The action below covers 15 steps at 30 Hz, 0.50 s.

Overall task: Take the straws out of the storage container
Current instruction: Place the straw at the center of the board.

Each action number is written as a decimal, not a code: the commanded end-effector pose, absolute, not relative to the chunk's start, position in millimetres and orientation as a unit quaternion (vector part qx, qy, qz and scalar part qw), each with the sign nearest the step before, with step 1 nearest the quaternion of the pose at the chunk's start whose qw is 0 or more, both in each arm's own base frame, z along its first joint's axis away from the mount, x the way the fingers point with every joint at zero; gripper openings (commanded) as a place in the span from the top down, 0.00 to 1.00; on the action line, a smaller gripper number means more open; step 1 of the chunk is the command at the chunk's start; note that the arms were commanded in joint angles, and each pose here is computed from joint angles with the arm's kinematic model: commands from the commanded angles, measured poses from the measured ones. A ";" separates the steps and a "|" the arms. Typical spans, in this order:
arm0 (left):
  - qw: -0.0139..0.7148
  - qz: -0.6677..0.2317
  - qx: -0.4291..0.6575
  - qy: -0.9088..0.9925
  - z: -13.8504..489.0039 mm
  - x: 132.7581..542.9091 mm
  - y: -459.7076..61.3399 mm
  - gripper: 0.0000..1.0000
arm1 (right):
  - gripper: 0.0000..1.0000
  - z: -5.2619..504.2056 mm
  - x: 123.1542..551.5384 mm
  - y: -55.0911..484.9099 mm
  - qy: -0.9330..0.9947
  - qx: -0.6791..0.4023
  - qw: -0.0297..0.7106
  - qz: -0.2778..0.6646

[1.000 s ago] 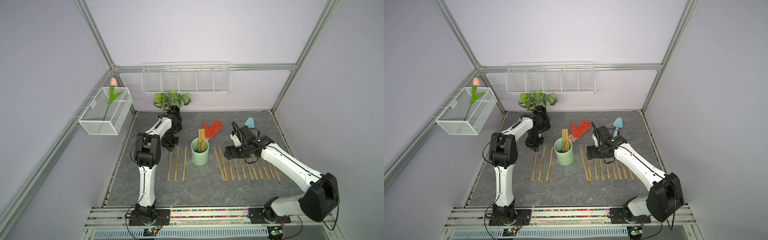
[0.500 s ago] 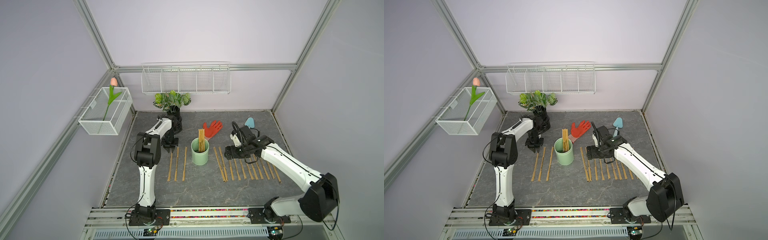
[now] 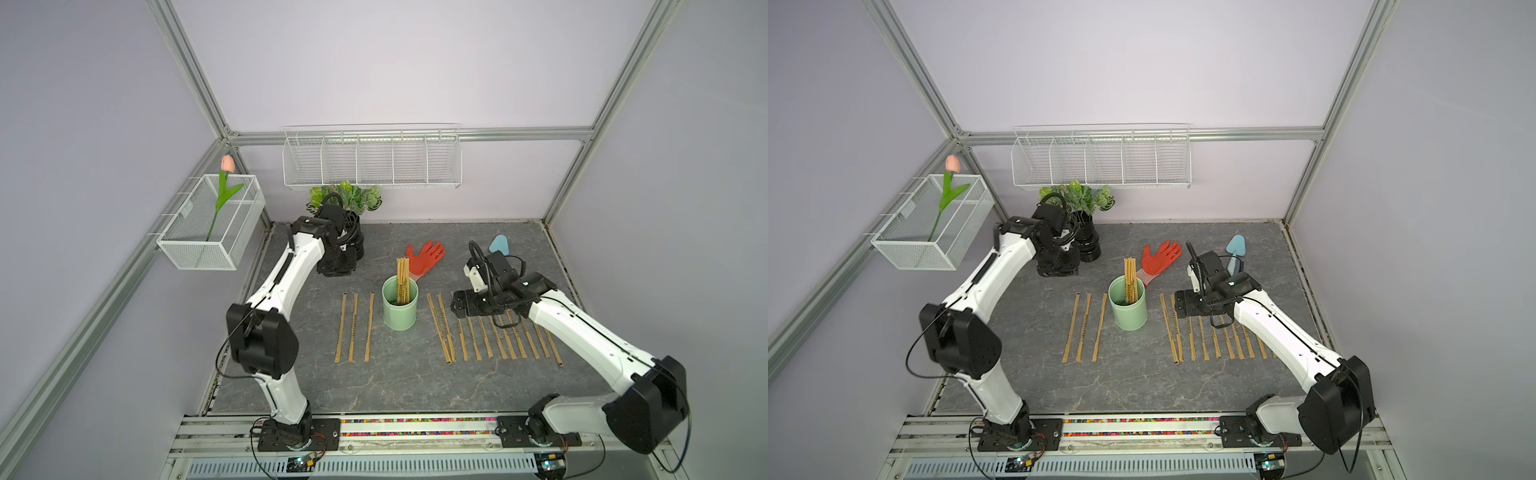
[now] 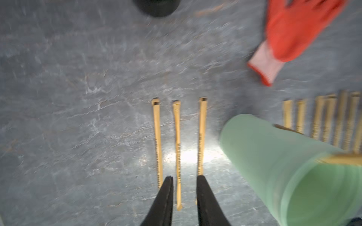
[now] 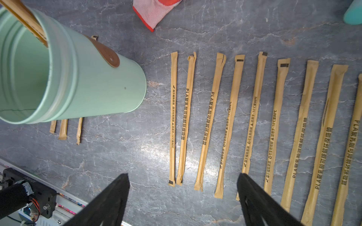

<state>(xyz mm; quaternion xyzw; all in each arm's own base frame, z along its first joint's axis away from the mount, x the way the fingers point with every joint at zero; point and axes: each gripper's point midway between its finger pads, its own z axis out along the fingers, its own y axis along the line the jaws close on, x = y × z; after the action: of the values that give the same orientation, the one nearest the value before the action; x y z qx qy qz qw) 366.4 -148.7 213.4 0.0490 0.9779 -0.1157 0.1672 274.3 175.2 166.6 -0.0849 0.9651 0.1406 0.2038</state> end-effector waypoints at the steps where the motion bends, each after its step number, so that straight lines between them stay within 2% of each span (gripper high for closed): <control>1: 0.210 -0.208 0.079 0.952 237.4 358.1 -194.4 0.75 | 0.11 174.9 278.0 168.8 0.962 -0.068 0.223 0.139; 7: 0.255 -0.241 0.123 0.928 260.8 342.4 -235.5 0.74 | 0.11 179.5 276.8 165.4 0.961 -0.062 0.228 0.142; 15: 0.232 -0.248 0.124 0.932 235.9 351.2 -255.6 0.73 | 0.11 179.7 271.8 160.5 0.962 -0.060 0.226 0.141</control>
<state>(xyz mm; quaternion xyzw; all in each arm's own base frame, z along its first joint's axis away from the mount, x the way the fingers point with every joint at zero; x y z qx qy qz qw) 346.3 -243.6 241.6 0.1256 0.9353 -0.2349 0.2331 276.3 167.1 181.4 -0.0715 0.9600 0.1439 0.2295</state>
